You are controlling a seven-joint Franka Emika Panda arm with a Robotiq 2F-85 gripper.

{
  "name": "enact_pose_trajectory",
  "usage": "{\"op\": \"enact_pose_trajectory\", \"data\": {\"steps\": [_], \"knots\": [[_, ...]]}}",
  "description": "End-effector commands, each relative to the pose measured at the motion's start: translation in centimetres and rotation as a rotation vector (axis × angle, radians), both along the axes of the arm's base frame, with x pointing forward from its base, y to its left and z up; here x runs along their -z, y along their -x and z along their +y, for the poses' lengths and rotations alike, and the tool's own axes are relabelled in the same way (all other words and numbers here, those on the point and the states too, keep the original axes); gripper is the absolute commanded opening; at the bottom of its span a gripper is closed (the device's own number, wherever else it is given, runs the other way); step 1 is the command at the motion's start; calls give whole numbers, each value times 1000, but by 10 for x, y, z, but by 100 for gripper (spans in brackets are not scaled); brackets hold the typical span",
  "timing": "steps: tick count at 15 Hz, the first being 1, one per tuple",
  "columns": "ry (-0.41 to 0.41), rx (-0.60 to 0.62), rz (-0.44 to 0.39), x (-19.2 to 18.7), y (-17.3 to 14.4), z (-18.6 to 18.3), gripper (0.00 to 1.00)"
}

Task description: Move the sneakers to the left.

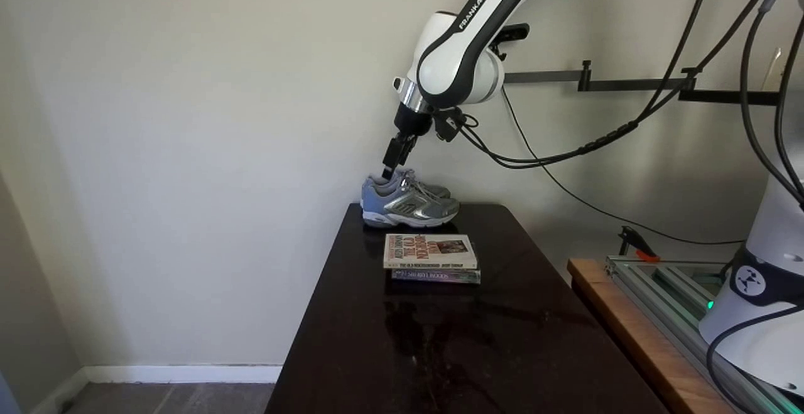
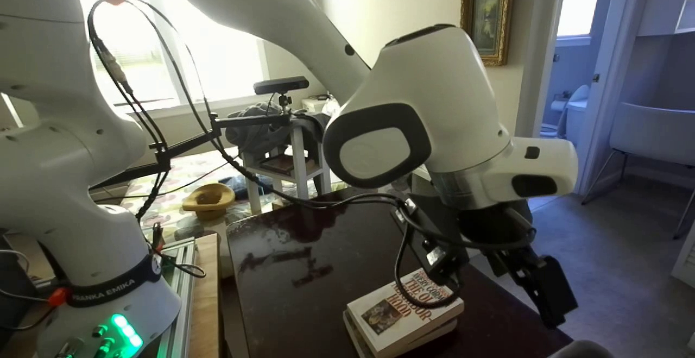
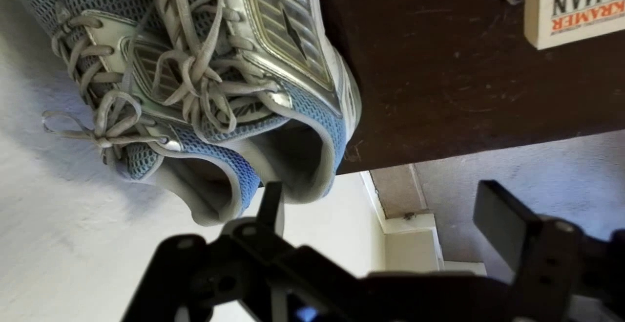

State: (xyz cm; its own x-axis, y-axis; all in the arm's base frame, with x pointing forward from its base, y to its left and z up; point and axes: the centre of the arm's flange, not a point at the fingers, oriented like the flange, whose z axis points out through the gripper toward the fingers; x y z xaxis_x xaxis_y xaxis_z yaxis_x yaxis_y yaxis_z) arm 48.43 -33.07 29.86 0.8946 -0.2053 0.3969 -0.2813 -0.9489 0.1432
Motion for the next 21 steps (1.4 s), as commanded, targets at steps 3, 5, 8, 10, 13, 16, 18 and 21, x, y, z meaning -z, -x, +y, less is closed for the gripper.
{"op": "enact_pose_trajectory", "data": {"steps": [3, 5, 8, 10, 13, 16, 18, 21], "knots": [[-22, -6, 31, 22, -17, -29, 100], [-41, -22, 28, 31, -22, -28, 100], [-53, -51, 25, 40, -31, -20, 100], [-44, -66, 33, 47, -35, -17, 100], [-30, -72, 38, 54, -37, -19, 100], [-24, -76, 38, 59, -40, -21, 100], [-20, -81, 42, 63, -41, -22, 100], [-17, -83, 50, 68, -42, -24, 100]]}}
